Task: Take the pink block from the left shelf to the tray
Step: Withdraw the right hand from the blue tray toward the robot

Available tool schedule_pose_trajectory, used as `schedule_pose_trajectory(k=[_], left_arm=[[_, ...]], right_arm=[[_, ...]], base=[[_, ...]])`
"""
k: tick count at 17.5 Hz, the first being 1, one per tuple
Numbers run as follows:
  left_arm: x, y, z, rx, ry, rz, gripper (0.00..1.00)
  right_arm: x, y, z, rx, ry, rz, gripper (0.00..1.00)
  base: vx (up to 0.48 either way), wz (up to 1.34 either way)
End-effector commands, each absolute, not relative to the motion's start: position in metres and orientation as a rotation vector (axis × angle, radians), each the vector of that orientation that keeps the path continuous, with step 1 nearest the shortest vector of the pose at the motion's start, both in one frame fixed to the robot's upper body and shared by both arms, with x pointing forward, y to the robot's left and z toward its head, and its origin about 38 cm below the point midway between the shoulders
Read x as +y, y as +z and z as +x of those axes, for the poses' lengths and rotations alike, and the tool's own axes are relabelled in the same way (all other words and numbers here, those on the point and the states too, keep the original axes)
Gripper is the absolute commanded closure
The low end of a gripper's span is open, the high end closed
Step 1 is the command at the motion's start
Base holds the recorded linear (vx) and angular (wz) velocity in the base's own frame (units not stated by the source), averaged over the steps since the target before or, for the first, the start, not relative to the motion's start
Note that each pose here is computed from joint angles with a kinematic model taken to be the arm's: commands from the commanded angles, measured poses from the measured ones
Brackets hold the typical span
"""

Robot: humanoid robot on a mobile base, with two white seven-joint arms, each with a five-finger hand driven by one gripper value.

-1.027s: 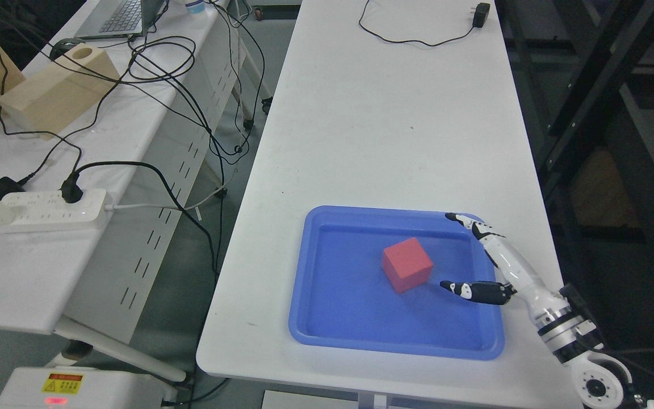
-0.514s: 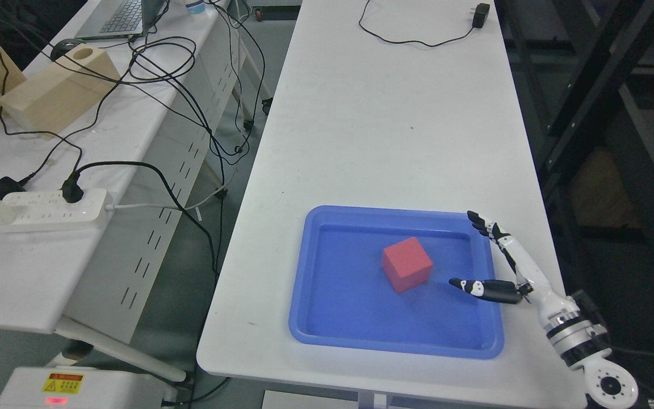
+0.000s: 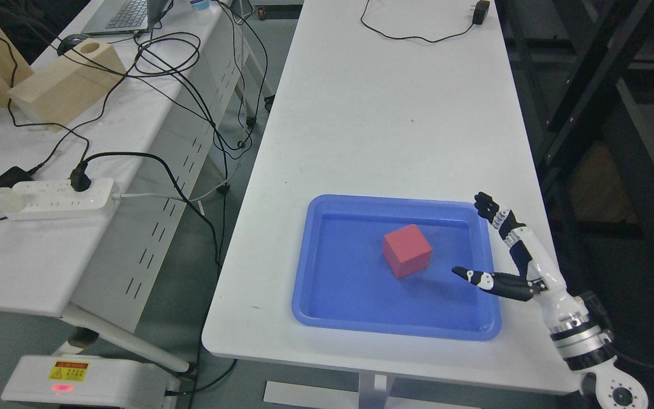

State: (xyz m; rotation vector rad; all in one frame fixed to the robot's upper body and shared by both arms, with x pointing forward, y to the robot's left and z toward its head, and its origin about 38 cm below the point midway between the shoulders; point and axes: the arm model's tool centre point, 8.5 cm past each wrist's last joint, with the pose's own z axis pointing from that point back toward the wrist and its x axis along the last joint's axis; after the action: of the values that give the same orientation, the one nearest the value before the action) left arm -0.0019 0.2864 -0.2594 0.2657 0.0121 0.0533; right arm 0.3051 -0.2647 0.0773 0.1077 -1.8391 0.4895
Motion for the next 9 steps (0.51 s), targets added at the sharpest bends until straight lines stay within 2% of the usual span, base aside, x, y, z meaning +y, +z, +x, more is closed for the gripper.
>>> schedule_pose_trajectory(k=[1, 4, 9], left_arm=[[0.297, -0.258, 0.023, -0.035, 0.056, 0.281, 0.00], [0.297, -0.258, 0.023, -0.035, 0.056, 0.281, 0.00], [0.297, -0.258, 0.023, -0.035, 0.056, 0.281, 0.00]], right_arm=[[-0.277, 0.080, 0.308, -1.874, 0.175, 0.186, 0.01], [-0.287, 0.080, 0.310, -1.875, 0.074, 0.105, 0.01], [-0.287, 0.080, 0.310, -1.872, 0.074, 0.097, 0.01]], base=[[-0.099, 0.00], [-0.117, 0.00], [-0.163, 0.00]])
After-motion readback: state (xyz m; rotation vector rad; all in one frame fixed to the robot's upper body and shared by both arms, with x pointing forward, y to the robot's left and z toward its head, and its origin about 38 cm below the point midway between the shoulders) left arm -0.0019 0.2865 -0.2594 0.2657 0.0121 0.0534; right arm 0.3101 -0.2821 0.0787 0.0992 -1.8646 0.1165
